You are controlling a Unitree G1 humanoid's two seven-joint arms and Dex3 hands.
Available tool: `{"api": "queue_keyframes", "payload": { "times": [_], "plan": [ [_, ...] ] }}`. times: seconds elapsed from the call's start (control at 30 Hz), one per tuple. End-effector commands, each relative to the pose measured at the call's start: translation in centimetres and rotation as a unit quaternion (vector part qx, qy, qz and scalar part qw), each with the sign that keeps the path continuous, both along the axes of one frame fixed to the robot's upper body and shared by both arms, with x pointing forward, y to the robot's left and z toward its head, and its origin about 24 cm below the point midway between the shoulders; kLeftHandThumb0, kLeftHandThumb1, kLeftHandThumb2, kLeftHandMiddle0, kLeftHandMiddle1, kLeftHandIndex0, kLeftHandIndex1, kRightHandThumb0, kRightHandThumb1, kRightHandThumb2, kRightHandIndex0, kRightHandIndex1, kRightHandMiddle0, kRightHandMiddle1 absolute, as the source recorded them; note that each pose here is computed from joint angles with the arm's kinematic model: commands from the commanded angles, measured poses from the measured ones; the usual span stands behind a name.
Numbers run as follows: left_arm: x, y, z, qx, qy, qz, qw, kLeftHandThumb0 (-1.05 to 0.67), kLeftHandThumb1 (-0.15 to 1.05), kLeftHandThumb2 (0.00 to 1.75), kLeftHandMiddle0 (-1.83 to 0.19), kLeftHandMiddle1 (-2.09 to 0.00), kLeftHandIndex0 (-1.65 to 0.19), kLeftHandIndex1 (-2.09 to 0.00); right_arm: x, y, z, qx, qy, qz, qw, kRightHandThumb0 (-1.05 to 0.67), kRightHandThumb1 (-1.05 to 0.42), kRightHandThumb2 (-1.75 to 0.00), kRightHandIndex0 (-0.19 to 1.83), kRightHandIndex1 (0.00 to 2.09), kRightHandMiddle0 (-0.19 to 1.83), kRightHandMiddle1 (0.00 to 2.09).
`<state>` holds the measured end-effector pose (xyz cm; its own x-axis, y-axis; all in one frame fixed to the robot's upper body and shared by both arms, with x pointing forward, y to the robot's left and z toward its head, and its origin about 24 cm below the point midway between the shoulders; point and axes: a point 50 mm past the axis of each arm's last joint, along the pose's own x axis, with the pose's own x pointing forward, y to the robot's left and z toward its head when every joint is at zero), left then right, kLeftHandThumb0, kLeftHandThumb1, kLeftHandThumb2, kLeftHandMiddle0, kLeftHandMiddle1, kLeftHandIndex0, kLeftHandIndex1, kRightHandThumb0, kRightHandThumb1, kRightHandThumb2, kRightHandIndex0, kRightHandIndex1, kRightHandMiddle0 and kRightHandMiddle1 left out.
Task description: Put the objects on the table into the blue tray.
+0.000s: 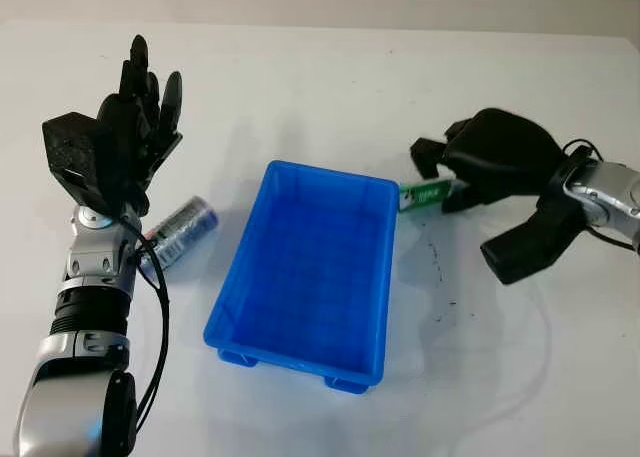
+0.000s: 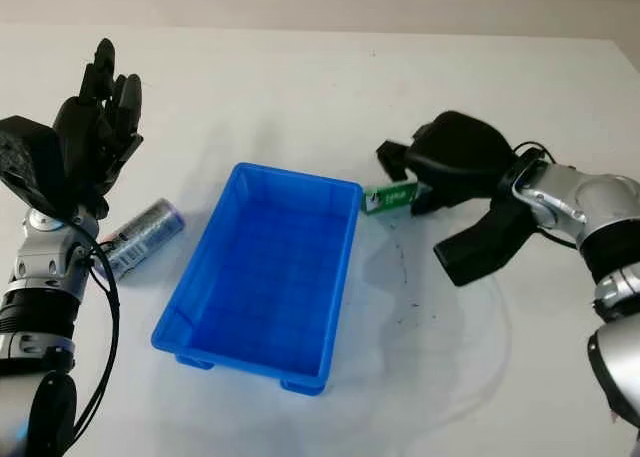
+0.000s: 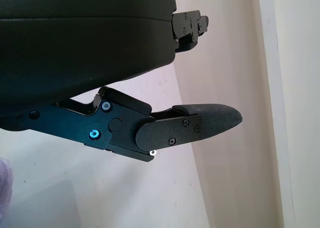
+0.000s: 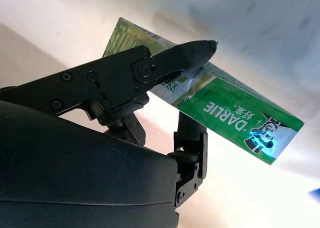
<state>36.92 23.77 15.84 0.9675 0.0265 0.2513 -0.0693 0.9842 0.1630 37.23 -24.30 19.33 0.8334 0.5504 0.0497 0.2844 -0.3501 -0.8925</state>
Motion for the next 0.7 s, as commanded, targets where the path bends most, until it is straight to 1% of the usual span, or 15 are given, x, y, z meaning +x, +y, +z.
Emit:
{"api": "queue_keyframes", "payload": {
  "times": [0.0, 0.2, 0.37, 0.4, 0.47, 0.5, 0.53, 0.57, 0.63, 0.67],
  "plan": [
    [0.1, 0.2, 0.7, 0.006, -0.01, 0.001, 1.0, -0.68, 1.05, 0.56, 0.13, -0.06, 0.13, -0.06, 0.6, 0.1, 1.9, 0.018, -0.04, -0.01, 0.999, -0.52, -1.04, -0.1, 0.73, 2.09, 0.52, 2.09],
    [0.1, 0.1, 0.7, 0.002, -0.012, 0.0, 1.0, -0.69, 1.05, 0.55, 0.13, -0.05, 0.13, -0.06, 1.2, 0.3, 3.9, 0.038, -0.081, -0.023, 0.996, -0.5, -1.01, -0.06, 0.76, 2.09, 0.57, 2.09],
    [0.1, 0.1, 0.7, 0.004, -0.012, -0.001, 1.0, -0.69, 1.05, 0.55, 0.14, -0.05, 0.14, -0.05, 1.1, 1.6, 5.1, 0.092, -0.099, 0.014, 0.991, -0.49, -1.01, -0.06, 0.75, 2.07, 0.6, 2.06],
    [0.1, 0.1, 0.7, 0.005, -0.012, 0.0, 1.0, -0.69, 1.05, 0.55, 0.14, -0.05, 0.14, -0.05, 0.9, 1.9, 5.2, 0.102, -0.102, 0.028, 0.989, -0.49, -1.01, -0.05, 0.77, 2.07, 0.61, 2.06],
    [0.2, 0.0, 0.7, 0.006, -0.013, 0.0, 1.0, -0.68, 1.05, 0.56, 0.14, -0.05, 0.13, -0.05, 0.6, 3.0, 5.4, 0.126, -0.106, 0.063, 0.984, -0.47, -1.0, -0.05, 0.82, 1.96, 0.66, 1.95],
    [0.2, 0.0, 0.7, 0.006, -0.014, 0.0, 1.0, -0.68, 1.05, 0.56, 0.14, -0.05, 0.13, -0.05, 0.3, 3.6, 5.4, 0.135, -0.108, 0.088, 0.981, -0.46, -0.99, -0.05, 0.84, 1.96, 0.68, 1.95],
    [0.2, 0.0, 0.7, 0.006, -0.015, -0.002, 1.0, -0.68, 1.05, 0.56, 0.14, -0.05, 0.13, -0.05, -0.2, 4.7, 5.5, 0.142, -0.107, 0.123, 0.976, -0.45, -0.98, -0.05, 0.86, 1.97, 0.71, 1.97],
    [0.2, -0.1, 0.7, 0.004, -0.015, -0.002, 1.0, -0.68, 1.05, 0.56, 0.14, -0.05, 0.14, -0.05, -0.7, 5.6, 5.6, 0.148, -0.105, 0.155, 0.971, -0.46, -0.98, -0.05, 0.88, 2.01, 0.73, 2.02],
    [0.2, -0.1, 0.7, 0.002, -0.014, -0.003, 1.0, -0.67, 1.05, 0.56, 0.14, -0.05, 0.14, -0.05, -1.6, 7.0, 5.7, 0.162, -0.092, 0.203, 0.961, -0.49, -1.0, -0.06, 0.89, 2.04, 0.74, 2.05],
    [0.3, -0.1, 0.7, 0.001, -0.013, -0.002, 1.0, -0.67, 1.05, 0.56, 0.14, -0.05, 0.14, -0.05, -1.9, 7.5, 5.7, 0.169, -0.084, 0.219, 0.957, -0.49, -1.01, -0.06, 0.91, 2.0, 0.72, 2.01]
  ]
}}
